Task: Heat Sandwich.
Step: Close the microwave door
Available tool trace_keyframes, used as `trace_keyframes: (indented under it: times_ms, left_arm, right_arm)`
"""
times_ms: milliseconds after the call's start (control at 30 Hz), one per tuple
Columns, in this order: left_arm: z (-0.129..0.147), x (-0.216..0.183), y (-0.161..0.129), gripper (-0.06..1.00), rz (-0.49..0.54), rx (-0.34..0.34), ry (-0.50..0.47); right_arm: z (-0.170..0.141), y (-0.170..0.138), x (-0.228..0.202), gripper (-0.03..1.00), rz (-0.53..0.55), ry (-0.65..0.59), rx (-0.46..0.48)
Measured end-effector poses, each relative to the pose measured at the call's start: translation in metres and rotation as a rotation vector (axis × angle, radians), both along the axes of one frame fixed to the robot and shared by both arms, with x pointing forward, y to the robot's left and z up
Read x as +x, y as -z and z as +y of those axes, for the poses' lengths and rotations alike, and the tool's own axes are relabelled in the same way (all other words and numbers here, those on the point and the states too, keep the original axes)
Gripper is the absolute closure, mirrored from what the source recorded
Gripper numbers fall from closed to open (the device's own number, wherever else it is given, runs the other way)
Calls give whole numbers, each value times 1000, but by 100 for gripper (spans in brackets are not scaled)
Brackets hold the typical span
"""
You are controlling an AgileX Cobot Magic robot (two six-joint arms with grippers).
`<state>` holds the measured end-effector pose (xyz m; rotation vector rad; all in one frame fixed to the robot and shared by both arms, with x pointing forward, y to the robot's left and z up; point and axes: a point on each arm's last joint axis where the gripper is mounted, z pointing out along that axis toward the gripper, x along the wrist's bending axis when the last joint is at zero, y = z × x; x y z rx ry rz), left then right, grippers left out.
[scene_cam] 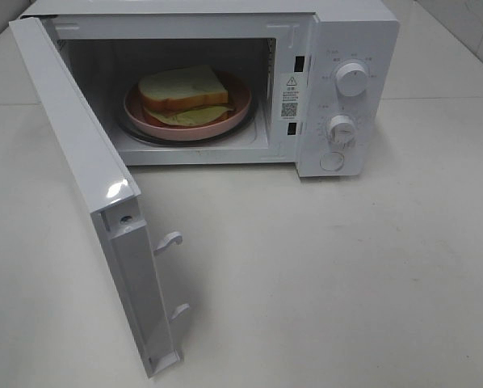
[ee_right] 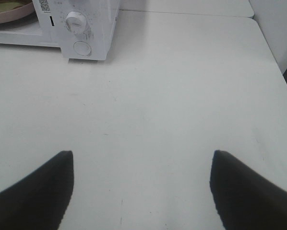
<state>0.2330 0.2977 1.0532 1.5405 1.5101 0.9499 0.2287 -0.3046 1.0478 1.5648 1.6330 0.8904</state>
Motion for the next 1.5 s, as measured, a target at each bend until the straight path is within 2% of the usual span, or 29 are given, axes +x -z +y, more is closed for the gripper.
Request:
trace_keyframes:
  times_ms: [1500]
  left_arm:
    - [0,0,0,-5,0,0,0]
  right_arm:
    - [0,0,0,20,0,1,0]
